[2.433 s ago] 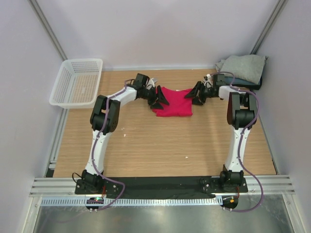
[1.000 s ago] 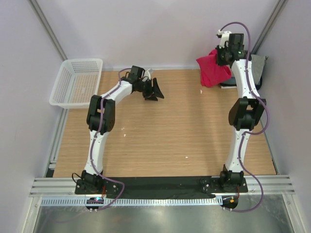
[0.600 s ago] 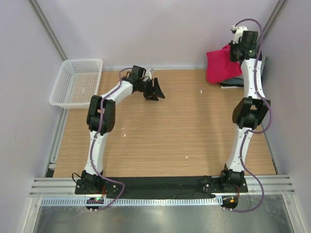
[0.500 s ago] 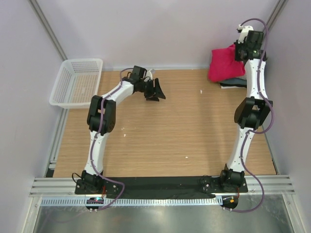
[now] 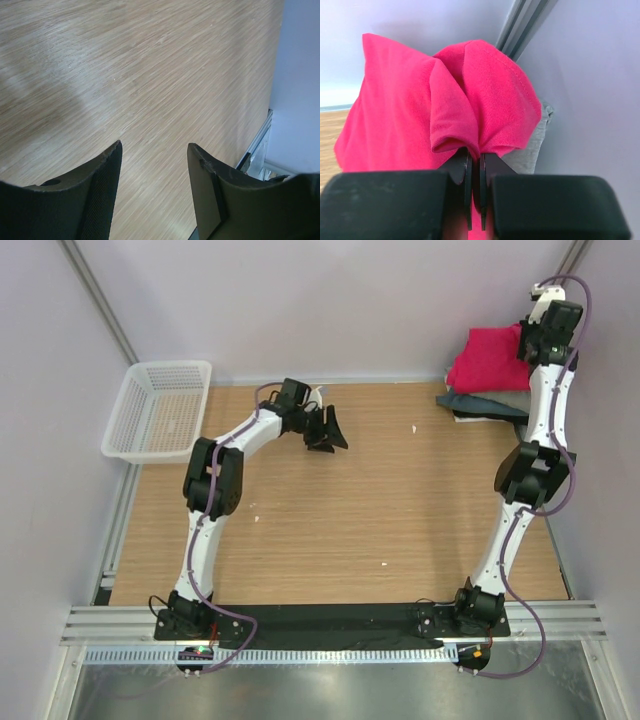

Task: Fold and stack the t-shirts
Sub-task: Neatly place the folded tshirt to the corner

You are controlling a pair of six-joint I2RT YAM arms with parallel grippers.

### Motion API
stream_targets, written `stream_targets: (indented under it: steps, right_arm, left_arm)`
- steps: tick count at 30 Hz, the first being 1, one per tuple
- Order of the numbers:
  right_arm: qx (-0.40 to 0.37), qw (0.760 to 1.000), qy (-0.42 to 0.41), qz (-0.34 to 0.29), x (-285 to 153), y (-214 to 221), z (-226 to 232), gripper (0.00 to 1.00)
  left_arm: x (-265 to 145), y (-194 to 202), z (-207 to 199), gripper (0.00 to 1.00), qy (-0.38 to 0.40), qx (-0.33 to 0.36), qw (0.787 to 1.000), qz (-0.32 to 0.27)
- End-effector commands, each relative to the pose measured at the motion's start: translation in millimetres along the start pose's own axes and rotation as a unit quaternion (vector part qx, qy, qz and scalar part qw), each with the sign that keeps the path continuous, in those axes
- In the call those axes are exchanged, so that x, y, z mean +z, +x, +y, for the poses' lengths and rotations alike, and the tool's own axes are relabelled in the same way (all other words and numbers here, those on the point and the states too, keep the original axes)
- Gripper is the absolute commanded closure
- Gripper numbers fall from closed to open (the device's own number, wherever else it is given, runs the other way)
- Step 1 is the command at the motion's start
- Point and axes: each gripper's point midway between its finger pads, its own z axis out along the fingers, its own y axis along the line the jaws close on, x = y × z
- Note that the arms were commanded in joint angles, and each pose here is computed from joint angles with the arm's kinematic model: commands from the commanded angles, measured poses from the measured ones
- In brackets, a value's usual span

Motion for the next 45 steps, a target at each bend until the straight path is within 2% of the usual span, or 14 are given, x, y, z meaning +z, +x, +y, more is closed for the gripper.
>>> stream_targets:
  steps: [1,10,20,23,24,28,30,32,35,38,40,41,43,45]
  right_arm:
    - [-0.011,0.997,0.033,-0.066,1.5,-36.8,-17.4,0.99]
    - [-0.036,0.995,0.068,-0.061,47.6,-4.9,-26.1,0.99]
    - [-0.054,0.989,0.100,-0.094,53.4,-16.6,-38.1,0.98]
    - [-0.053,0.985,0.121,-0.114,33.9,-41.4,-47.4,0.71]
    - [-0.051,0.983,0.132,-0.115,25.1,-47.9,-51.4,0.56]
    - [-0.022,0.977,0.142,-0.156,-41.7,-103.3,-60.0,0.34]
    - [-0.010,0.968,0.144,-0.205,-100.8,-147.8,-63.5,0.26]
    - [-0.008,0.970,0.118,-0.211,-122.3,-149.7,-49.4,0.22]
    - [0.005,0.967,0.070,-0.244,-180.4,-158.6,-23.3,0.08]
    - [0.038,0.974,-0.018,-0.221,-221.1,-124.0,15.5,0.00]
    - [0.053,0.979,-0.073,-0.184,-244.3,-77.0,44.3,0.00]
    - [0.063,0.986,-0.094,-0.126,-238.7,-25.3,60.1,0.00]
    - [0.077,0.986,-0.111,-0.096,-269.0,9.8,74.3,0.00]
    - [0.087,0.989,-0.119,-0.029,-271.5,68.6,87.3,0.00]
  left_arm:
    - [-14.8,-7.6,-23.5,0.43,0.010,0.031,0.999,-0.019]
    - [-9.9,9.2,-22.5,0.43,-0.003,0.042,0.999,-0.002]
    - [-7.5,14.4,-28.8,0.42,-0.013,0.066,0.998,0.001]
    - [-6.0,17.0,-34.7,0.41,-0.010,0.071,0.997,0.003]
    - [-5.4,18.0,-36.8,0.40,-0.009,0.075,0.997,0.004]
    - [-26.5,-11.7,-48.8,0.37,-0.047,0.142,0.988,-0.039]
    - [-46.0,-31.4,-50.7,0.34,-0.087,0.214,0.971,-0.062]
    - [-75.6,-71.4,-57.9,0.30,-0.150,0.285,0.939,-0.119]
    - [-131.5,-123.1,-70.6,0.02,-0.248,0.335,0.885,-0.209]
    - [-181.5,-141.6,-79.4,0.00,-0.296,0.341,0.854,-0.260]
    - [-200.4,-138.8,-75.7,0.00,-0.309,0.328,0.851,-0.268]
    - [-213.2,-130.3,-79.9,0.01,-0.310,0.322,0.852,-0.273]
    - [-221.9,-120.2,-81.0,0.00,-0.313,0.320,0.852,-0.273]
    - [-231.1,-103.3,-81.0,0.00,-0.308,0.289,0.863,-0.277]
